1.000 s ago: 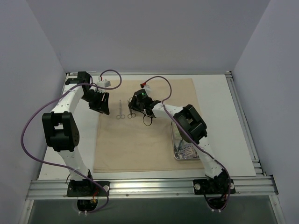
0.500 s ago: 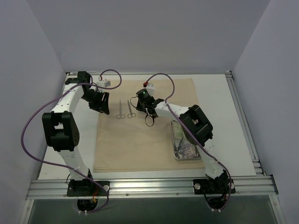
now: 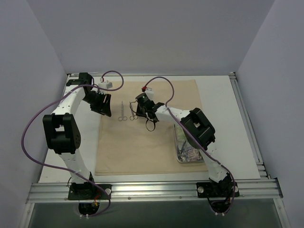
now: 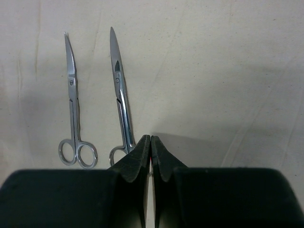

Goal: Open and lay out the surgical kit
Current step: Place the medical item in the surgical kit.

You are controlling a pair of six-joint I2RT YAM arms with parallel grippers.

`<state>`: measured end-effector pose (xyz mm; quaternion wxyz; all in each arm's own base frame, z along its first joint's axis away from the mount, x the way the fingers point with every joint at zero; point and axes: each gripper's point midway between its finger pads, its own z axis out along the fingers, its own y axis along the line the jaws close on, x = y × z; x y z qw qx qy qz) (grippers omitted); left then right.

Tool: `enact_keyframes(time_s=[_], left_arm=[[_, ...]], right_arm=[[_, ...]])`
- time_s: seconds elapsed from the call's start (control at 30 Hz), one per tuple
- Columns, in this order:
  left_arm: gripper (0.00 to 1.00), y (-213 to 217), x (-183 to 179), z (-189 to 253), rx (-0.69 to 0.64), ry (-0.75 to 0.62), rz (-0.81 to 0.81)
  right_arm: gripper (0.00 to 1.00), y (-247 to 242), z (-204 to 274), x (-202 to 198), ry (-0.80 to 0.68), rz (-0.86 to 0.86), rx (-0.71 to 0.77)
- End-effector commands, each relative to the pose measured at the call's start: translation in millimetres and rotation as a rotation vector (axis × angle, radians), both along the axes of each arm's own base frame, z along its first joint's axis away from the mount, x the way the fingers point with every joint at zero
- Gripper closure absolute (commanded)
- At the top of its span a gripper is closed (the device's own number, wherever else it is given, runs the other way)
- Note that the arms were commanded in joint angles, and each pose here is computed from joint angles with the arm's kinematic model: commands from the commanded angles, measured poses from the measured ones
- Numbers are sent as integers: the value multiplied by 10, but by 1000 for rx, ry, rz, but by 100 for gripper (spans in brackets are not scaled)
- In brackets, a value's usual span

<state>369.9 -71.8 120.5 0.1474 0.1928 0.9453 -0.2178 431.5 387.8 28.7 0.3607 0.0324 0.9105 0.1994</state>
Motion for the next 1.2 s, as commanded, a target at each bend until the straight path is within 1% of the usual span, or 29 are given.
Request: enact_keyframes(time_s=[0.0, 0.3, 1.17], left_arm=[[42, -30, 48, 31, -20, -23, -6], [42, -32, 37, 38, -21, -22, -8], [42, -29, 41, 41, -20, -25, -9]], right_arm=[[100, 30, -115, -47, 20, 14, -19], [100, 1, -201, -102, 41, 14, -30], [100, 86, -193, -363, 106, -20, 102]])
